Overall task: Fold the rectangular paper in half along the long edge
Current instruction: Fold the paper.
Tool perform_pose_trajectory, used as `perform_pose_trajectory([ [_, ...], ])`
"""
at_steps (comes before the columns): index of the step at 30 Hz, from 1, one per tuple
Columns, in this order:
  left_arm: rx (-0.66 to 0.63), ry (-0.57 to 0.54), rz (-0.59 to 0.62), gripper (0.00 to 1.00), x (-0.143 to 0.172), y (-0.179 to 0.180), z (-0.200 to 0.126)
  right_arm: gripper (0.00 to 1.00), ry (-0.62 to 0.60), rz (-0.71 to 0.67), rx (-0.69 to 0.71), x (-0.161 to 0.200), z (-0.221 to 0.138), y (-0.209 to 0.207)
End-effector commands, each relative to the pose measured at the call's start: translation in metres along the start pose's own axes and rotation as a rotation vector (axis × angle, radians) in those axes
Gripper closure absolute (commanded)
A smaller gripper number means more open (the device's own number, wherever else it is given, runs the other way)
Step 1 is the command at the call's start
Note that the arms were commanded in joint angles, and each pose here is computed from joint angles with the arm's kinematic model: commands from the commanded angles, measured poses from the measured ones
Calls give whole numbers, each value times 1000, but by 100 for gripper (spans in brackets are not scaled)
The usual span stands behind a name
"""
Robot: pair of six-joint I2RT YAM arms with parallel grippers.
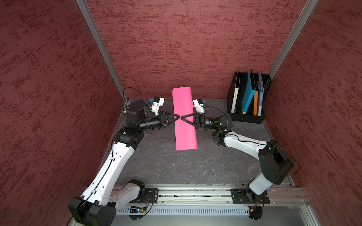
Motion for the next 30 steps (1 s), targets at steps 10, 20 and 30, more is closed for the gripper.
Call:
perform_pose_trajectory([
  [10, 22, -11, 35, 100, 2, -5, -3, 63, 15, -36, -24, 4, 1, 8],
  [20, 30, -12, 44, 100, 3, -8, -5, 45, 7, -18, 9, 4, 0, 2],
  [30, 170, 52, 94, 100, 2, -24, -5, 30, 53, -117, 136, 4, 3, 22],
])
Point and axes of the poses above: each gripper's point midway between its finger pads, its own z axis out along the fingers, its own y axis along the line the jaws close on, x = y × z, the point moved 9 cm from there along -z, back along the fingers, and after that the axes turned 3 degrees about z, right-handed, at the moved point
